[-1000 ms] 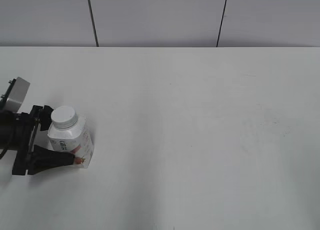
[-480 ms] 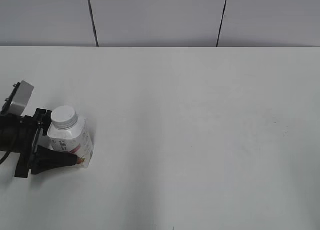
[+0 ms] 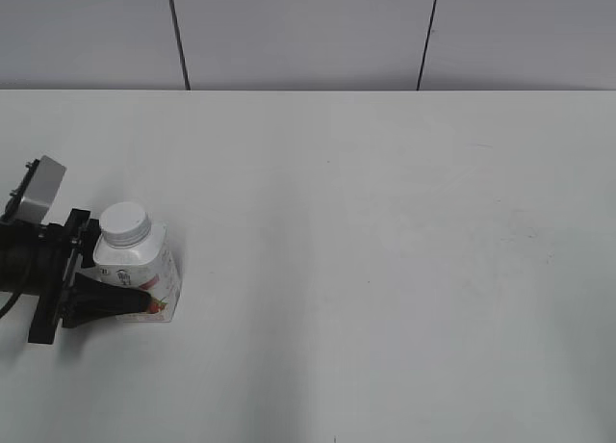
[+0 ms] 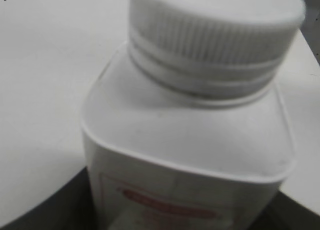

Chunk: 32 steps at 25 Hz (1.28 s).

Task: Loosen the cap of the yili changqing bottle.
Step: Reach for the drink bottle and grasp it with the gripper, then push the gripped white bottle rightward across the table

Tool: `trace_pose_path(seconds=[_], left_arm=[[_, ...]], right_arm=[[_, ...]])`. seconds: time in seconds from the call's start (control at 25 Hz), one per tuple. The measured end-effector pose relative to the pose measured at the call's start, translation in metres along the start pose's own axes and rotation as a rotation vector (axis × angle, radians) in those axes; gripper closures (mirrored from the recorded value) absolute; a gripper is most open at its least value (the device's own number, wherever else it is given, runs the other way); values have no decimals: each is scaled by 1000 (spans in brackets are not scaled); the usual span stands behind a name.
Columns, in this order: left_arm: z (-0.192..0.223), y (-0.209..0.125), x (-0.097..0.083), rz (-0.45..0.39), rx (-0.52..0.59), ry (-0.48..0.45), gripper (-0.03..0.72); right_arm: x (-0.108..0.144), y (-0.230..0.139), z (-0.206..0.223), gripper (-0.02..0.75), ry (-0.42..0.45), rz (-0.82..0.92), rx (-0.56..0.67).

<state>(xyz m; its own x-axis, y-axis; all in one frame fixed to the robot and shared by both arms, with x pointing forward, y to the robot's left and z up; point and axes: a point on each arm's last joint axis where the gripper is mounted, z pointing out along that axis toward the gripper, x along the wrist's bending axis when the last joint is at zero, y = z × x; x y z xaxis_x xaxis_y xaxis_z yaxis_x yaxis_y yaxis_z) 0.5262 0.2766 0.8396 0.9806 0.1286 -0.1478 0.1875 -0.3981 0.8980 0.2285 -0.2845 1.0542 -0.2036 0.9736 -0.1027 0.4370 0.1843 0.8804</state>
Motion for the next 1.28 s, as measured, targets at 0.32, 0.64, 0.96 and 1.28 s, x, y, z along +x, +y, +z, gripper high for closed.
trace_pose_path(seconds=[0.32, 0.64, 0.96, 1.28], left_arm=[[7, 3, -1, 11, 7, -14, 254], [31, 23, -2, 70, 23, -52, 257], [68, 58, 6, 143, -9, -81, 258], [111, 78, 17, 200, -53, -111, 258]], right_arm=[[0, 0, 0, 206, 0, 0, 0], [0, 0, 0, 206, 0, 0, 0], [0, 0, 0, 206, 0, 0, 0], [0, 0, 0, 206, 0, 0, 0]])
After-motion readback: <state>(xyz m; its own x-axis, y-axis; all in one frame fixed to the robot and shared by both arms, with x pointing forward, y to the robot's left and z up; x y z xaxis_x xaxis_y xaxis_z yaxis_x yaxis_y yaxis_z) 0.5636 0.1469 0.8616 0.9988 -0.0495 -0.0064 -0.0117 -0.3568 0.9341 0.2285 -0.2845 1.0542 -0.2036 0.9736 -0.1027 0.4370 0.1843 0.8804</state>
